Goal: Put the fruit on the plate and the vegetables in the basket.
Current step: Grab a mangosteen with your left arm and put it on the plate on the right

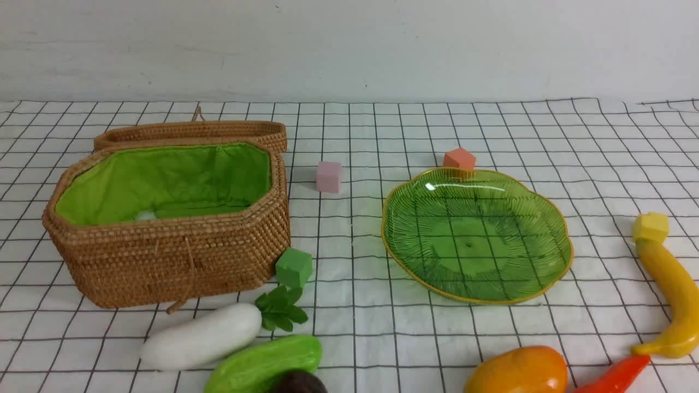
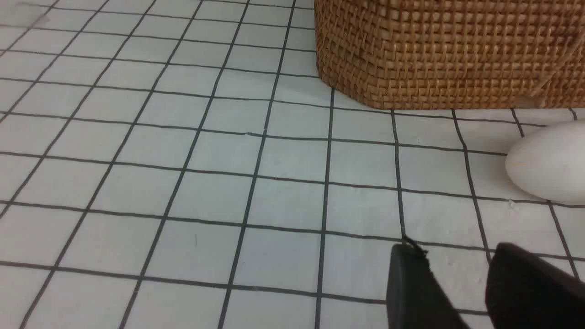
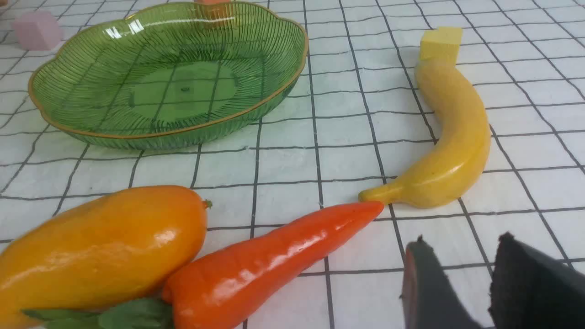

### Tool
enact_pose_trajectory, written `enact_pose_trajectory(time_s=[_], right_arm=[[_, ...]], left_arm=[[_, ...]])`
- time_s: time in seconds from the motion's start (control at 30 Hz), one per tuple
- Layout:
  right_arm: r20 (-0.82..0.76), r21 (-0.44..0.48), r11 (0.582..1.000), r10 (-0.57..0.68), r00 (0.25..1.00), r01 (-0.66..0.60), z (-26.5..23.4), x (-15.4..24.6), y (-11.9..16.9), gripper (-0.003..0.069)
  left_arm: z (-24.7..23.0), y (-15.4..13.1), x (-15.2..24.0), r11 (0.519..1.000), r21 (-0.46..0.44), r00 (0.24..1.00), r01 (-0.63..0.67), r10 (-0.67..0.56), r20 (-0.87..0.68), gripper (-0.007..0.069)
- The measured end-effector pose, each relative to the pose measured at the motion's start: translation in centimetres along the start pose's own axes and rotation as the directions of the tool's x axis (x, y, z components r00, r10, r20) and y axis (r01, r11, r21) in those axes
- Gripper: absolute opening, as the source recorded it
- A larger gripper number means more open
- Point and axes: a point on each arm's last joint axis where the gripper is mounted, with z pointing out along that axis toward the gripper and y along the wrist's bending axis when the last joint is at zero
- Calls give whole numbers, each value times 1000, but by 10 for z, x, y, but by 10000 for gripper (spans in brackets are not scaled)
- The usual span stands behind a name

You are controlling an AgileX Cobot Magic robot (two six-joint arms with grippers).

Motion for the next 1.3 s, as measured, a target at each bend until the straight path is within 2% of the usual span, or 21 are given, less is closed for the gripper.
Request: enact_pose_trajectory(time_s=[0.83,1.03,1.3], right_arm=[[0,0,1000,-1,1000,1,0,0,0,238],[0,0,1000,-1,1000,1,0,0,0,238],[0,0,1000,-1,1000,1,0,0,0,238]], left_arm=[[0,0,0,1000,-2,1000,-5,5,0,239],[0,5,-1,991,-56,992,-122,122,11,239],[1,6,-3,984,-74,985,-165,167,31,239]])
